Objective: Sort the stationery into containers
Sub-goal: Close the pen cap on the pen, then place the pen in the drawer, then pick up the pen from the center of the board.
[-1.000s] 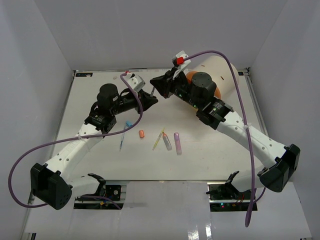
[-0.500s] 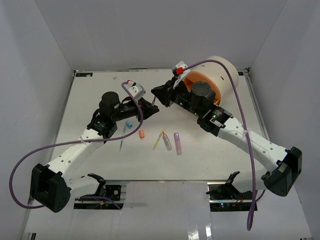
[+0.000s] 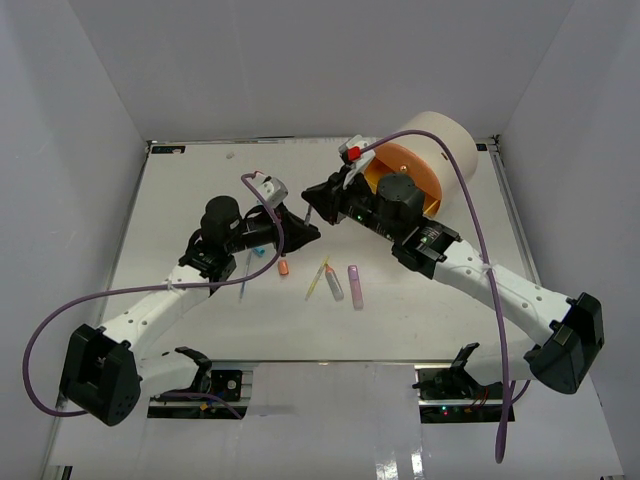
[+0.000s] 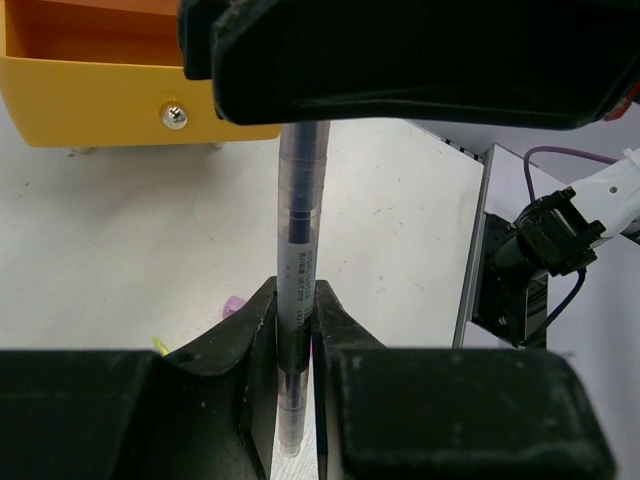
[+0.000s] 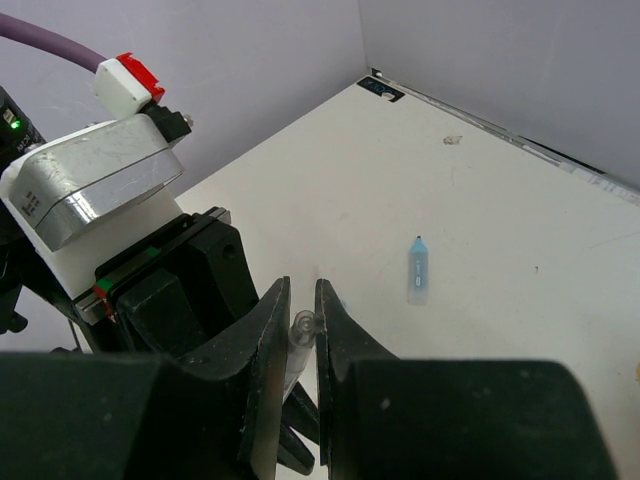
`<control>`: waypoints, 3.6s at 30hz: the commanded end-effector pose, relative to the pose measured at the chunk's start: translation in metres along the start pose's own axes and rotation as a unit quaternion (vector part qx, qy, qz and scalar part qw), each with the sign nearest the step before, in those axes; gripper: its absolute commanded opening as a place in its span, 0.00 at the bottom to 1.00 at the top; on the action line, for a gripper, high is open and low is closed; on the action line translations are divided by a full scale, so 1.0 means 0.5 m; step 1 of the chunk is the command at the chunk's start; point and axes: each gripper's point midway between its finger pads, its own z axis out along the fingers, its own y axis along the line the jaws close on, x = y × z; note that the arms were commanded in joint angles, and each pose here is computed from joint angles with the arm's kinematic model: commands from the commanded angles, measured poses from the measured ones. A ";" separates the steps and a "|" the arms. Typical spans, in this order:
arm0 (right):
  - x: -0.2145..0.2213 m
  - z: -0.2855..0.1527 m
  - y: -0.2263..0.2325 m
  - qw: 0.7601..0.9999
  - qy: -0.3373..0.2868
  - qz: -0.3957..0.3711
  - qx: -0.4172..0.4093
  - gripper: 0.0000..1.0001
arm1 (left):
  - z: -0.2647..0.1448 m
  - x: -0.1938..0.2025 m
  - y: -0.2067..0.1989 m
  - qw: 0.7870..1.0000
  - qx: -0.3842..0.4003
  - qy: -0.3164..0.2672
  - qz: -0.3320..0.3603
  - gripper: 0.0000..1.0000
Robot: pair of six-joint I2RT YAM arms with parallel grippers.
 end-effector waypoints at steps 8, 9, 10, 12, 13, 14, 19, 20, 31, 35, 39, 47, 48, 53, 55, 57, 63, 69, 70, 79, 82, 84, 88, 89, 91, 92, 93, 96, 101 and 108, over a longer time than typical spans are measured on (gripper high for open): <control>0.054 -0.019 0.000 0.999 0.038 -0.013 0.006 0.08 | -0.017 -0.074 -0.029 0.998 0.013 -0.060 0.017 0.34; 0.053 -0.019 0.000 0.999 0.037 -0.013 0.007 0.08 | -0.017 -0.072 -0.029 0.998 0.012 -0.057 0.015 0.36; 0.052 -0.019 0.001 0.999 0.036 -0.014 0.006 0.08 | -0.018 -0.073 -0.030 0.998 0.012 -0.057 0.015 0.38; 0.046 -0.019 -0.012 0.999 0.031 -0.019 0.024 0.08 | -0.018 -0.072 -0.030 0.998 0.012 -0.054 0.014 0.43; 0.045 -0.020 -0.015 0.999 0.030 -0.020 0.028 0.08 | -0.018 -0.072 -0.030 0.998 0.012 -0.053 0.014 0.45; 0.041 -0.021 -0.020 0.999 0.027 -0.023 0.036 0.08 | -0.019 -0.071 -0.030 0.998 0.012 -0.053 0.015 0.48; 0.030 -0.027 -0.055 0.996 0.022 -0.050 0.073 0.08 | -0.021 -0.053 -0.025 0.999 0.004 -0.037 0.005 0.61; 0.026 -0.029 -0.067 0.994 0.020 -0.057 0.087 0.08 | -0.021 -0.049 -0.022 0.999 0.000 -0.034 0.005 0.63; -0.058 -0.094 -0.246 0.928 0.056 -0.241 0.279 0.08 | -0.116 -0.047 0.180 0.941 -0.335 -0.008 -0.034 0.98; -0.090 -0.107 -0.271 0.902 0.066 -0.289 0.313 0.08 | -0.168 -0.041 0.227 0.906 -0.422 0.001 -0.038 0.98; -0.104 -0.109 -0.319 0.875 0.089 -0.322 0.351 0.08 | -0.223 -0.007 0.276 0.868 -0.494 0.016 -0.046 0.98; -0.037 -0.091 -0.430 0.841 0.162 -0.347 0.383 0.08 | -0.254 0.033 0.312 0.850 -0.523 0.044 -0.049 0.98; -0.031 -0.091 -0.447 0.840 0.166 -0.344 0.384 0.08 | -0.256 0.036 0.313 0.849 -0.524 0.047 -0.050 0.98; 0.040 -0.061 -0.493 0.839 0.220 -0.331 0.372 0.08 | -0.268 0.039 0.315 0.843 -0.533 0.051 -0.047 0.98; 0.070 -0.049 -0.506 0.841 0.234 -0.321 0.367 0.12 | -0.272 0.042 0.316 0.841 -0.536 0.054 -0.045 0.98; 0.074 -0.041 -0.512 0.844 0.234 -0.312 0.367 0.20 | -0.273 0.045 0.317 0.840 -0.538 0.056 -0.045 0.98; 0.074 -0.031 -0.515 0.848 0.237 -0.299 0.369 0.43 | -0.267 0.053 0.319 0.843 -0.533 0.064 -0.047 0.98; 0.034 -0.038 -0.493 0.862 0.212 -0.283 0.363 0.74 | -0.259 0.063 0.321 0.846 -0.526 0.074 -0.052 0.98; 0.020 -0.044 -0.486 0.865 0.203 -0.280 0.363 0.77 | -0.257 0.065 0.321 0.846 -0.525 0.074 -0.053 0.98; -0.006 -0.127 -0.392 0.916 0.148 -0.165 0.333 0.98 | -0.220 0.093 0.310 0.867 -0.482 0.102 -0.078 0.98; 0.026 -0.163 -0.354 0.933 0.136 -0.111 0.315 0.97 | -0.197 0.097 0.293 0.883 -0.448 0.106 -0.089 0.98; 0.061 -0.188 -0.333 0.940 0.139 -0.085 0.299 0.96 | -0.185 0.107 0.286 0.889 -0.432 0.115 -0.097 0.98; 0.111 -0.218 -0.304 0.949 0.141 -0.048 0.279 0.95 | -0.145 0.125 0.247 0.908 -0.383 0.135 -0.106 0.98; 0.115 -0.222 -0.300 0.950 0.138 -0.045 0.275 0.95 | -0.137 0.135 0.238 0.909 -0.376 0.145 -0.109 0.97; 0.134 -0.239 -0.294 0.951 0.140 -0.040 0.272 0.95 | -0.108 0.148 0.206 0.915 -0.354 0.161 -0.105 0.95; 0.138 -0.243 -0.289 0.952 0.138 -0.035 0.269 0.95 | -0.101 0.151 0.196 0.915 -0.351 0.167 -0.111 0.95; 0.144 -0.253 -0.285 0.953 0.136 -0.033 0.269 0.95 | -0.086 0.165 0.183 0.915 -0.343 0.179 -0.113 0.93; 0.150 -0.270 -0.279 0.954 0.128 -0.031 0.268 0.95 | -0.063 0.197 0.166 0.910 -0.339 0.208 -0.121 0.88; 0.155 -0.290 -0.275 0.955 0.117 -0.029 0.272 0.95 | -0.016 0.257 0.145 0.899 -0.328 0.258 -0.137 0.83; 0.172 -0.303 -0.275 0.954 0.118 -0.027 0.273 0.95 | 0.026 0.326 0.130 0.883 -0.318 0.310 -0.151 0.70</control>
